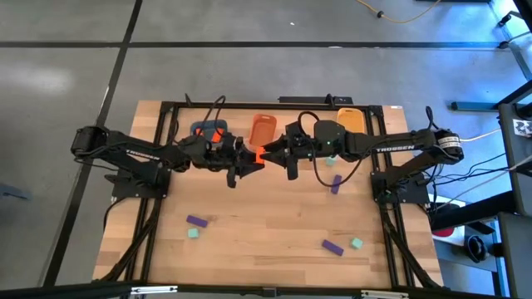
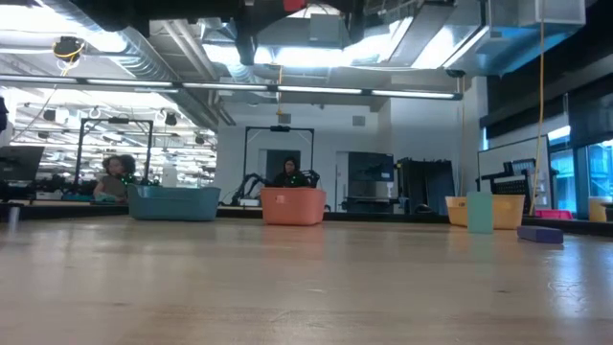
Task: Sort & place blocks by color
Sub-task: Put the orange gamepiece into the blue bin
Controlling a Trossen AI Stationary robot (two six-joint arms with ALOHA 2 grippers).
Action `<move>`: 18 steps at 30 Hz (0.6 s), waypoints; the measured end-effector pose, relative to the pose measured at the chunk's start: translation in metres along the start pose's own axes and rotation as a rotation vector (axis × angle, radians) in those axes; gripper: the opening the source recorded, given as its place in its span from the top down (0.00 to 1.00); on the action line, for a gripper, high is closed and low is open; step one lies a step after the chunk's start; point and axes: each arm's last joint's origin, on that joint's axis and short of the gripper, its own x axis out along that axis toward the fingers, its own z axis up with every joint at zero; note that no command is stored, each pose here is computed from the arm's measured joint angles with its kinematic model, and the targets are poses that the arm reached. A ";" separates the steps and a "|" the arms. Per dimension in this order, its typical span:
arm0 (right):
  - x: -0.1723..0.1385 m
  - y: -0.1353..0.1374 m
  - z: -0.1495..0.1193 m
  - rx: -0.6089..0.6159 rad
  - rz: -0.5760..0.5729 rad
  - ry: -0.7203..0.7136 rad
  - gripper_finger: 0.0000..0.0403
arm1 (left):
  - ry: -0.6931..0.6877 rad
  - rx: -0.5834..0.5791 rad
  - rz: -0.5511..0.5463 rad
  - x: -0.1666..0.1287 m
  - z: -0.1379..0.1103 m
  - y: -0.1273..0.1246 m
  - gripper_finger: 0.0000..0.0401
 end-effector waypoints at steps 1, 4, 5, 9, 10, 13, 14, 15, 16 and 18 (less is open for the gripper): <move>0.000 0.000 0.000 0.000 0.001 0.000 0.66 | 0.000 0.000 0.000 0.000 0.000 0.000 0.68; 0.000 0.000 0.000 0.000 0.009 0.004 0.66 | 0.008 0.000 -0.011 0.000 0.000 0.000 0.68; 0.000 0.000 0.000 0.000 0.009 0.004 0.66 | 0.012 0.000 -0.014 0.000 0.000 0.000 0.68; 0.000 0.001 -0.001 0.031 0.023 0.014 0.53 | 0.050 0.004 -0.024 -0.001 -0.001 0.001 0.68; 0.000 0.001 -0.001 0.034 0.031 0.016 0.49 | 0.061 0.006 -0.031 -0.002 0.000 0.001 0.68; -0.004 0.003 0.002 0.030 0.046 0.029 0.38 | 0.103 0.027 -0.038 -0.009 0.006 0.004 0.68; -0.008 0.003 0.004 0.028 0.046 0.033 0.36 | 0.113 0.033 -0.023 -0.012 0.010 0.005 0.68; -0.013 0.003 0.007 0.029 0.042 0.045 0.34 | 0.128 0.046 -0.002 -0.018 0.014 0.006 0.68; -0.018 0.004 0.009 0.032 0.035 0.054 0.33 | 0.136 0.061 0.017 -0.023 0.018 0.006 0.68; -0.029 0.004 0.011 0.039 0.007 0.095 0.32 | 0.151 0.098 0.056 -0.036 0.028 0.007 0.68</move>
